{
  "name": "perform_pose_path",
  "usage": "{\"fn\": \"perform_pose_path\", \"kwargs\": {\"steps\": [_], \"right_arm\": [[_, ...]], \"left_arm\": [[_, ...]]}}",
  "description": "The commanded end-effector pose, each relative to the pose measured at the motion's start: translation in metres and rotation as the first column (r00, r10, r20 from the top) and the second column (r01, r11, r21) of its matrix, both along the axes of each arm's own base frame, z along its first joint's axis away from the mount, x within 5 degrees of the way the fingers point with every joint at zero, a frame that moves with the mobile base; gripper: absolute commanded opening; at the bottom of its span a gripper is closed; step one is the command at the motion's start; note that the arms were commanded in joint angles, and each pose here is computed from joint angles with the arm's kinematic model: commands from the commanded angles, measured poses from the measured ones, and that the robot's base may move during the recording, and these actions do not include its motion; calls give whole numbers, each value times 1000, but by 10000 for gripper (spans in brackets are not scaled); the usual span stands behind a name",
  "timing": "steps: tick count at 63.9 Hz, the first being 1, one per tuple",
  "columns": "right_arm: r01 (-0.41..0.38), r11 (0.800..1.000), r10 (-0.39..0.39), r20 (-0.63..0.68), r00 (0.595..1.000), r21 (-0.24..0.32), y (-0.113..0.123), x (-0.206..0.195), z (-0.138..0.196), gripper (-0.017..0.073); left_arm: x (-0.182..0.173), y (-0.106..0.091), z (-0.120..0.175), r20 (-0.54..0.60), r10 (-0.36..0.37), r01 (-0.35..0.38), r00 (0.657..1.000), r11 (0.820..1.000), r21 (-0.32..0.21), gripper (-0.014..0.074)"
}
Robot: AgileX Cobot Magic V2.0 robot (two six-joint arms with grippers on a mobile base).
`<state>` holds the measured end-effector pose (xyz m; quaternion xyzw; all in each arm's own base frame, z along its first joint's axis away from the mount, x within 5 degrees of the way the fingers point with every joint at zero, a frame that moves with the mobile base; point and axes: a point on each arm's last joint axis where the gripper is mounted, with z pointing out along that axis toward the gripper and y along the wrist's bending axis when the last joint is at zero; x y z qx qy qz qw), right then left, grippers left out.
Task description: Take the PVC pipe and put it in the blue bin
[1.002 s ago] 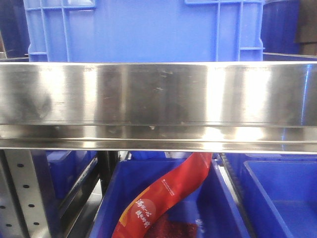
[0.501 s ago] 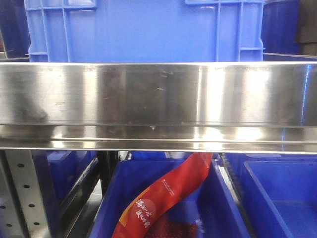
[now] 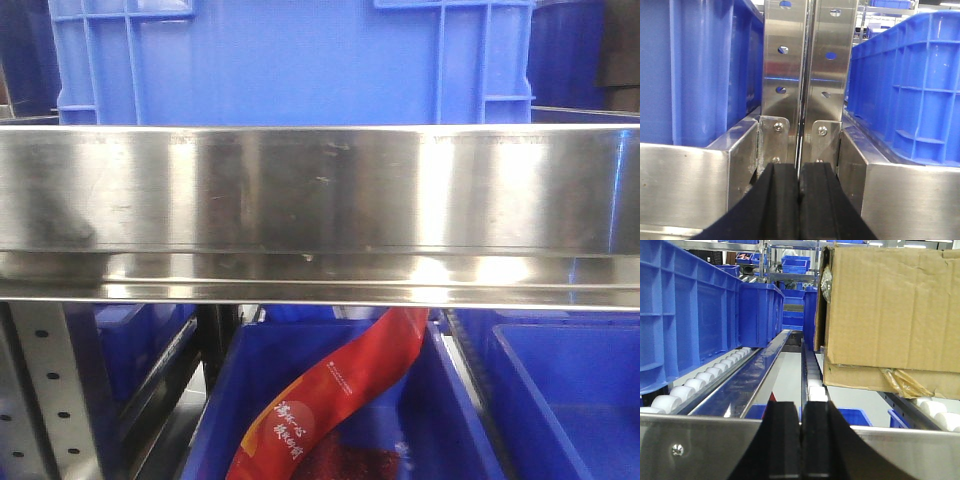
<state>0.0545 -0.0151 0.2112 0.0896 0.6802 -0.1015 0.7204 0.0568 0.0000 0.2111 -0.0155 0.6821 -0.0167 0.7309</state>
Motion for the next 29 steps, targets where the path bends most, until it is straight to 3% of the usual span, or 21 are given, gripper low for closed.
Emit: {"fn": "perform_pose_path", "kwargs": {"steps": [1,29], "right_arm": [[4,1000,-4,13,1000,-10,0,0,1,-167],[4,1000,-4,13,1000,-10,0,0,1,-167]], "left_arm": [[-1,0,4,34,0,0,999,1000,3,-111],[-1,0,4,34,0,0,999,1000,3,-111]]}}
